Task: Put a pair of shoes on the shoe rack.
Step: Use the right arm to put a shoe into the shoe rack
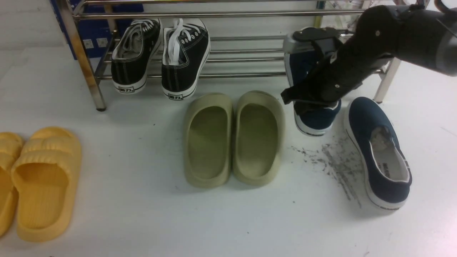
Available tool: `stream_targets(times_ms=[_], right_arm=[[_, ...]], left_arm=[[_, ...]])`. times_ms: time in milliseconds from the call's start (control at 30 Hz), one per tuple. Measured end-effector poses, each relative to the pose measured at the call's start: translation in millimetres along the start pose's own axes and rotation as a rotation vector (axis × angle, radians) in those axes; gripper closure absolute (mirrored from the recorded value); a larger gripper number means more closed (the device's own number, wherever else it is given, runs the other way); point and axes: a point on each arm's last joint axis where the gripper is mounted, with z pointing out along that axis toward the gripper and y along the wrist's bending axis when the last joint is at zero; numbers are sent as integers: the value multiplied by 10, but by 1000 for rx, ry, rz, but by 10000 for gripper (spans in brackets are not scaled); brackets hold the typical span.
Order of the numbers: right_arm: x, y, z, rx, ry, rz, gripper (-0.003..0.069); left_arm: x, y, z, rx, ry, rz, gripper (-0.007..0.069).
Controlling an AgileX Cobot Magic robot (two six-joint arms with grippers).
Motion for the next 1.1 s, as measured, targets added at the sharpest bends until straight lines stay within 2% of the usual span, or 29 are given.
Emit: stream_targets(times_ms=[233, 467, 800, 933, 1100], right_arm=[[-279, -117, 227, 9, -48, 4, 613], [-488, -413, 348, 35, -94, 43, 613], [-490, -428, 374, 38, -83, -50, 612], [-489, -426, 374, 39, -83, -52, 589], [-518, -426, 361, 42, -105, -54, 500]], left_arm=[[0, 0, 0, 0, 0, 0, 470], [0, 0, 0, 0, 0, 0, 460], [0, 0, 0, 0, 0, 0, 449], [0, 0, 0, 0, 0, 0, 445], [0, 0, 0, 0, 0, 0, 443]])
